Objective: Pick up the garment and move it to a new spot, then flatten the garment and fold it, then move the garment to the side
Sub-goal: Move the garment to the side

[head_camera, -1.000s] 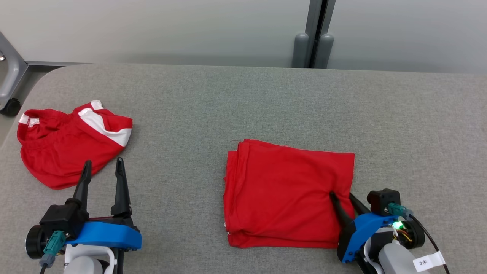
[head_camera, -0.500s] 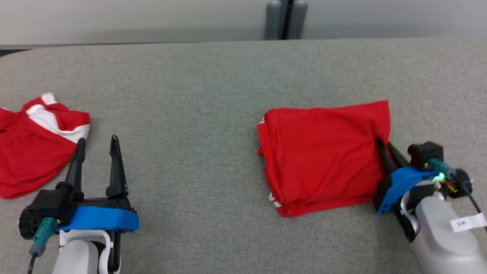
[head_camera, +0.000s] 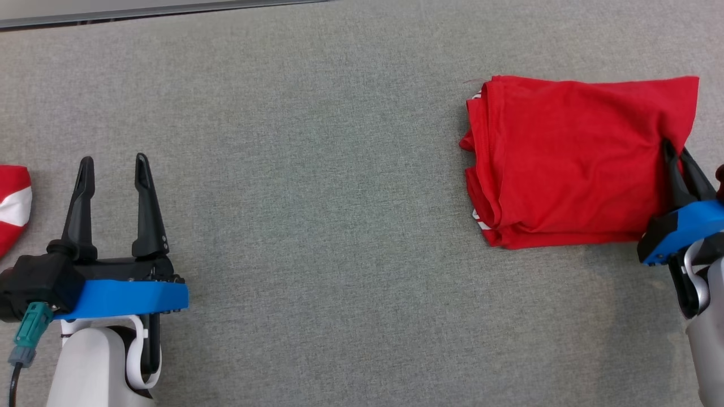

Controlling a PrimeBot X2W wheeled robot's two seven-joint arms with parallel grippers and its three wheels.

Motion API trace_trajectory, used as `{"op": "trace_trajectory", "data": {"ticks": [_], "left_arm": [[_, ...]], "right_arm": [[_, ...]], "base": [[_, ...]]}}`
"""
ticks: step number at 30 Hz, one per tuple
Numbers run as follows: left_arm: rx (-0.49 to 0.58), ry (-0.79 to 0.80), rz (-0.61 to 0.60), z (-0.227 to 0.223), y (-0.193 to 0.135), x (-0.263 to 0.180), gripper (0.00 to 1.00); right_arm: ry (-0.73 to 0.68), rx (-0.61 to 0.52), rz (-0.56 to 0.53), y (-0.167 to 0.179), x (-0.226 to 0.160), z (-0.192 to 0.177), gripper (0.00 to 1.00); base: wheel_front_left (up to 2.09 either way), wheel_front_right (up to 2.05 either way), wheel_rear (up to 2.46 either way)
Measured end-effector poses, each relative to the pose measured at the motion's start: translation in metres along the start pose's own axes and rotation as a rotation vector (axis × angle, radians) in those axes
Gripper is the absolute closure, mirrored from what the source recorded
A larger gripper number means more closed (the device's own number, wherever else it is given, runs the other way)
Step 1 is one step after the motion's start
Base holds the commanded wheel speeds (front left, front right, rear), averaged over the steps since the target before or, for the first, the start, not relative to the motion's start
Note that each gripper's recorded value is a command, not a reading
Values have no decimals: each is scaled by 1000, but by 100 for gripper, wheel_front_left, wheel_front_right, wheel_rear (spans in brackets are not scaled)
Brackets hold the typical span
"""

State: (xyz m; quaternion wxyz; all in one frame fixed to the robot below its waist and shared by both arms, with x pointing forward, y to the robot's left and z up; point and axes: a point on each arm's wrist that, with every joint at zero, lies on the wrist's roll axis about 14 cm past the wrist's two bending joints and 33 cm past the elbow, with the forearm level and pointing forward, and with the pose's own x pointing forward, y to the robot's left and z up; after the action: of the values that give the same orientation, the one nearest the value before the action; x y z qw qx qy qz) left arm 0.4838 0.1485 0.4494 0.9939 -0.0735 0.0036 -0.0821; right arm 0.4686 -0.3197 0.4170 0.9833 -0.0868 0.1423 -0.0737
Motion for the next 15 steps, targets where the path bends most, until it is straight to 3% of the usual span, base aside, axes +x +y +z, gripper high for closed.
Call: {"op": "trace_trajectory", "data": {"ticks": [7,15], "left_arm": [[6,-4,-17,-2,-2,6,0],[10,-6,-14,-6,3,13,0]], "right_arm": [[-46,-17,10,7,19,25,100],[-77,-90,-42,-19,63,63,100]], "base": [[0,0,0],[0,0,0]]}}
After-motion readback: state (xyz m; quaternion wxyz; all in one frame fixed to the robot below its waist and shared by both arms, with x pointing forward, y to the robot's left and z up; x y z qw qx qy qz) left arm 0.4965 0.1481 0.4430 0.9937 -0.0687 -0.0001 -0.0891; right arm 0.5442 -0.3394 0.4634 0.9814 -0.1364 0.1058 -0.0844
